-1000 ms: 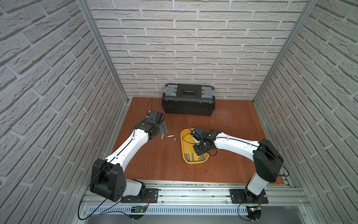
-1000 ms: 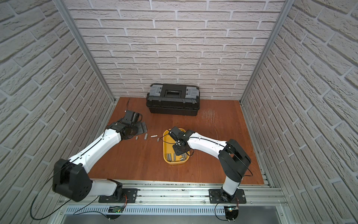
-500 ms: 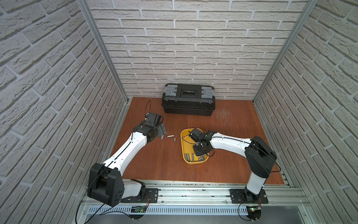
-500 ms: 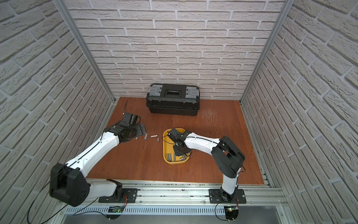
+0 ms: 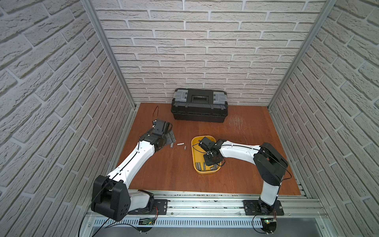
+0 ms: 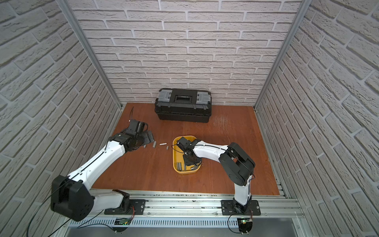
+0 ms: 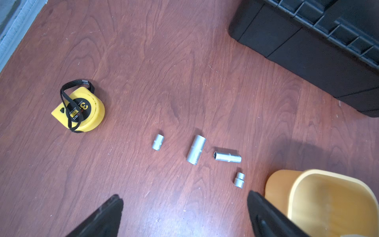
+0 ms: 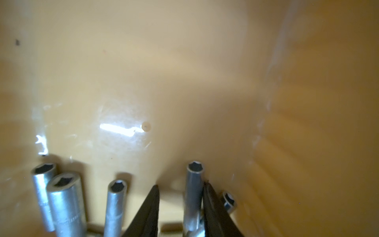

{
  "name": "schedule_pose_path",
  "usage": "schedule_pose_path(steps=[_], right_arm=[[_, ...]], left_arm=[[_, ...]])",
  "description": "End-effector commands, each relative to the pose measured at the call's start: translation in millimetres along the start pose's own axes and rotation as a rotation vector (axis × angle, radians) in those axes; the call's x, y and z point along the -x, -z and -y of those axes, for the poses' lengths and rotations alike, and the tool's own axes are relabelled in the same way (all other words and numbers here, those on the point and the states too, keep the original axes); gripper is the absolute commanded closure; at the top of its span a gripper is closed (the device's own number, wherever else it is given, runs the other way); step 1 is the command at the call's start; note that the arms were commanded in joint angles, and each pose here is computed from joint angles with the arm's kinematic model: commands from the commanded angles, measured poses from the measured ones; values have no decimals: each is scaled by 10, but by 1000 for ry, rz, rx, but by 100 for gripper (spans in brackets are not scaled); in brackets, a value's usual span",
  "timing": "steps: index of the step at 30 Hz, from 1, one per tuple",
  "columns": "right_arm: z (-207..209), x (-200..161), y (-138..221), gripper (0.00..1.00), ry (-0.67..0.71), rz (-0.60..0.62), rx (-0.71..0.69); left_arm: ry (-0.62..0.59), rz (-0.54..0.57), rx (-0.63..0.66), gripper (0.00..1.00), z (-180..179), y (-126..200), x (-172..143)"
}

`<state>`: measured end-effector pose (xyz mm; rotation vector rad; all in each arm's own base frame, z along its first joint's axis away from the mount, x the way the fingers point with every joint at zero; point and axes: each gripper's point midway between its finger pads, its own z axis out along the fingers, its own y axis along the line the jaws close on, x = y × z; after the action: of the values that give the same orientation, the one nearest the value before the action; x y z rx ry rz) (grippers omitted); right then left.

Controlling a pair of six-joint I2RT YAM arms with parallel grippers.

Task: Take out the socket from the storage box
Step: Pick up the socket head from the storage box.

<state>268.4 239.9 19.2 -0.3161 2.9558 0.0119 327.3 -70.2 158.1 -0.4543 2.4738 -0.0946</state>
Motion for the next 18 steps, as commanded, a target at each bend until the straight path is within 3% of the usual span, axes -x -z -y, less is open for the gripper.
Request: schedule_pose_path(steps=[1,10,18], right_arm=[[-32,-20,-105,68,-15,-14,13],[-77,40,-108,89,9,10,30],[-111,279,150,95,33,96,82]], left_arm=[[20,32,-16,2,-7,51,58],[16,29,-5,2,-27,33,46],[-52,18,-88,2,196,-28,120]])
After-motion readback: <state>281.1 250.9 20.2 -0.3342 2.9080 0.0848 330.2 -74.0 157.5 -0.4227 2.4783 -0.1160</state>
